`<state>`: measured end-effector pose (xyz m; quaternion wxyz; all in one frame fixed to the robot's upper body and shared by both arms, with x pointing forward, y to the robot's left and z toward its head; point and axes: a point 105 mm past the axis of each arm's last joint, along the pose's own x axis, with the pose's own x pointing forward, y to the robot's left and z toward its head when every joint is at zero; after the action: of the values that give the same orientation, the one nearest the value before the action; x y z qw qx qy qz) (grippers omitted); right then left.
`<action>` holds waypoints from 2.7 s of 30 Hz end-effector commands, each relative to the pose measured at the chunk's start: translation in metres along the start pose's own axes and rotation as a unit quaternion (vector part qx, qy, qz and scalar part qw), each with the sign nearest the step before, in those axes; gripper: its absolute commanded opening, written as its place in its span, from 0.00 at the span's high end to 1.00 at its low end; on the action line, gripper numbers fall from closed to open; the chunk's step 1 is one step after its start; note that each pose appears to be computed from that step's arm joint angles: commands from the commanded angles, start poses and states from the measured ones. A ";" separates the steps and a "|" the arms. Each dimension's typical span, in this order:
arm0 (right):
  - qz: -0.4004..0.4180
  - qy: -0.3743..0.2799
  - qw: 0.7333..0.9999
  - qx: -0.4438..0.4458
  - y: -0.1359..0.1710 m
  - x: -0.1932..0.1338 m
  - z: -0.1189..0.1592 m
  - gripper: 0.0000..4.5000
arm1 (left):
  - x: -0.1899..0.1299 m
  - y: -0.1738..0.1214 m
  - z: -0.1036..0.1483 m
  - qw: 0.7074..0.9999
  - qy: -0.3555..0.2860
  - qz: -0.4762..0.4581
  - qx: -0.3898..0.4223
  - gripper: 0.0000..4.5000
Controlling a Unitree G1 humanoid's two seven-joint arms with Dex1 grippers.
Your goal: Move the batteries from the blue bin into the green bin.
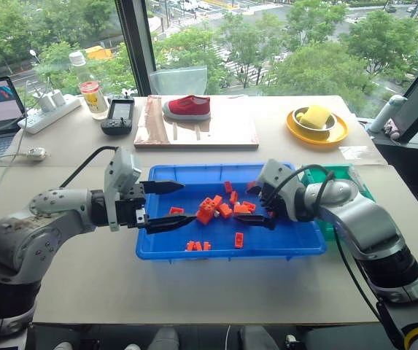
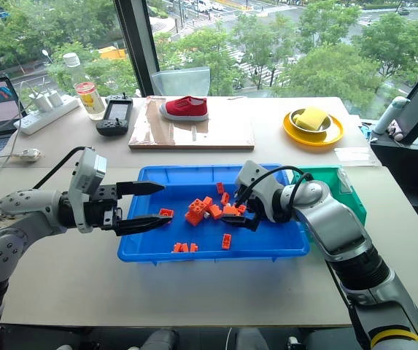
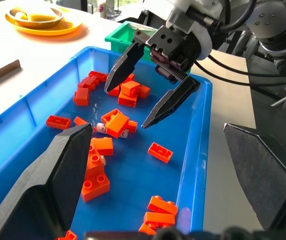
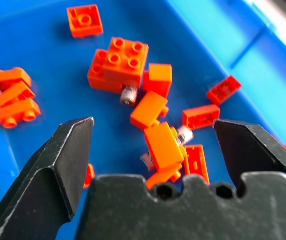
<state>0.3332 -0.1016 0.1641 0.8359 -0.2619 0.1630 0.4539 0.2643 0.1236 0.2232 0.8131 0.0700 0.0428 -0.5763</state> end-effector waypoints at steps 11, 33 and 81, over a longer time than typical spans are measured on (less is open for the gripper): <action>-0.010 -0.004 1.000 -0.012 -0.006 0.021 0.001 0.01 | 0.001 -0.010 0.009 1.000 -0.006 -0.005 0.015 0.00; -0.045 -0.045 0.998 -0.021 -0.019 -0.009 0.028 0.81 | -0.002 -0.011 0.007 1.000 -0.007 -0.006 0.011 0.00; 0.172 0.091 0.957 -0.214 -0.031 0.047 0.007 0.01 | -0.008 -0.021 -0.001 1.000 -0.007 0.009 -0.009 0.00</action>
<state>0.3820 -0.0797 0.1489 0.6579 -0.4301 0.1908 0.5881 0.2483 0.1258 0.2139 0.8220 0.0467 0.0563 -0.5648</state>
